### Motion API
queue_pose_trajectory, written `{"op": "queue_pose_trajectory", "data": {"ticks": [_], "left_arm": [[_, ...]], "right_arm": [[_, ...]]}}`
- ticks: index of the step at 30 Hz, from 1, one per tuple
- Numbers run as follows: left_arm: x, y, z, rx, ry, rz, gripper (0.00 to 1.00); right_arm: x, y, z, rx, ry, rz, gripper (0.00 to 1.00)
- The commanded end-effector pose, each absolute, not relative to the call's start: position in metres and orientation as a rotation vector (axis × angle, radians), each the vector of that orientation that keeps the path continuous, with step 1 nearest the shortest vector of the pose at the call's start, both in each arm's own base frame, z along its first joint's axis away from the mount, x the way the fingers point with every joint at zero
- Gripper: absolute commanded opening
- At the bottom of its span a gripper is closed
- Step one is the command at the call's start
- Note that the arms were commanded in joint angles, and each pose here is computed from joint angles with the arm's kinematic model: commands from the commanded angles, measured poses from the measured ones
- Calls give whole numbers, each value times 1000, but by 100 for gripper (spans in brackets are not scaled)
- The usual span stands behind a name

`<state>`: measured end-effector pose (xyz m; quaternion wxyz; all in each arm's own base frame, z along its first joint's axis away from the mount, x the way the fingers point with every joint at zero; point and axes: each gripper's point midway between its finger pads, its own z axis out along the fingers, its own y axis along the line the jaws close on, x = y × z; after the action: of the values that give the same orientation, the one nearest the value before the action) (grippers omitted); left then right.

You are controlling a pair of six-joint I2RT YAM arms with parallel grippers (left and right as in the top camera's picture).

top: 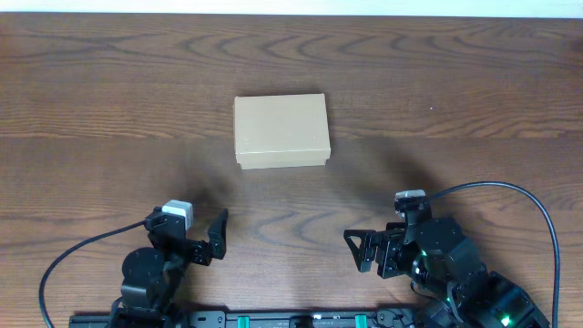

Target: Pack container

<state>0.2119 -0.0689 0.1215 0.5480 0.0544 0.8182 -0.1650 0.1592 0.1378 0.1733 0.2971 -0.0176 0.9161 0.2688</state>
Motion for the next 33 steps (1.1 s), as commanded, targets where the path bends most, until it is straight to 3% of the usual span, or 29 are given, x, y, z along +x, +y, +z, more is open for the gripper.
{"op": "queue_pose_trajectory", "data": {"ticks": [1,33], "left_arm": [[212,-71,117,150,1932,-390,95],[212,-70,116,149,1934,-388,95]], "right_arm": [[157,139,171,-46,2445,721,99],[150,134,162,-44,2495,689,99]]}}
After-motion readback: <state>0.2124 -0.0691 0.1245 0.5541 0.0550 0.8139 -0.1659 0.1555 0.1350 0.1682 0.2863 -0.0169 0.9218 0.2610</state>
